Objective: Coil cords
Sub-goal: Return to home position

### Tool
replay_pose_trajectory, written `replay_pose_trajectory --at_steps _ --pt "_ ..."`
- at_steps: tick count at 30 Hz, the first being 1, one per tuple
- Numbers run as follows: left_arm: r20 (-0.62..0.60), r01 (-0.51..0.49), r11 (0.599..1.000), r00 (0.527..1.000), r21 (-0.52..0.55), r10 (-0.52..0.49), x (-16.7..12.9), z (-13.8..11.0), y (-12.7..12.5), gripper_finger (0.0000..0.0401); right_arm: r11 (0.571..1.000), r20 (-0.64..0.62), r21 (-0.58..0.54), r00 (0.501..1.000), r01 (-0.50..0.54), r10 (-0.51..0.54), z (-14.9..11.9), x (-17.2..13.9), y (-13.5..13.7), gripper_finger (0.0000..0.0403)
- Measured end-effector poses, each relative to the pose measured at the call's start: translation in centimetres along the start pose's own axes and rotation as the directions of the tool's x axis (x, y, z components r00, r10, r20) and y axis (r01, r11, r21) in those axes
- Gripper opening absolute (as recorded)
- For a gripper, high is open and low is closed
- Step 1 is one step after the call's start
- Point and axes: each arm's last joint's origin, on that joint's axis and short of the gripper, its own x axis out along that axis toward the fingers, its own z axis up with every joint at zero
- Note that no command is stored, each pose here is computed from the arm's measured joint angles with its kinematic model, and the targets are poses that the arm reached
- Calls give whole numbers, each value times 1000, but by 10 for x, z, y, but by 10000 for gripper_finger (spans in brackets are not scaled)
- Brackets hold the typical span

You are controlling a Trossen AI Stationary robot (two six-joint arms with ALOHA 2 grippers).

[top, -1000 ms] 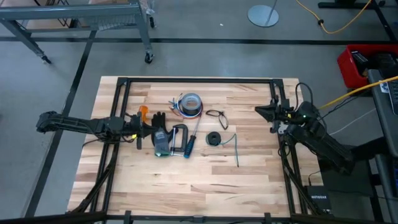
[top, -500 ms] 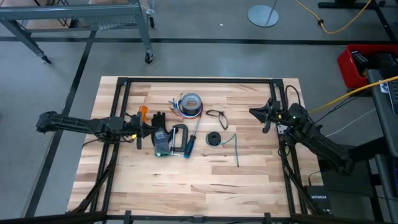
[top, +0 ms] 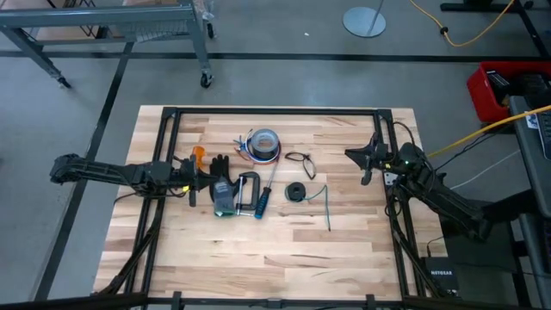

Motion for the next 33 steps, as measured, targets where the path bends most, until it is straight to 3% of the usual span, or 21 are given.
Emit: replay_pose_trajectory --at_steps 3,9,20,33 --pt "-1 0 1000 1000 0 0 0 0 0 10 996 8 -89 1000 -16 16 0 0 2 44" --pt "-1 0 1000 1000 0 0 0 0 0 10 983 10 -91 987 -159 160 1 3 16 44" --pt "-1 0 1000 1000 0 0 0 0 0 10 914 11 -96 917 -395 398 1 2 39 44" --pt "-1 0 1000 1000 0 0 0 0 0 10 899 10 -97 903 -427 430 1 1 42 44"
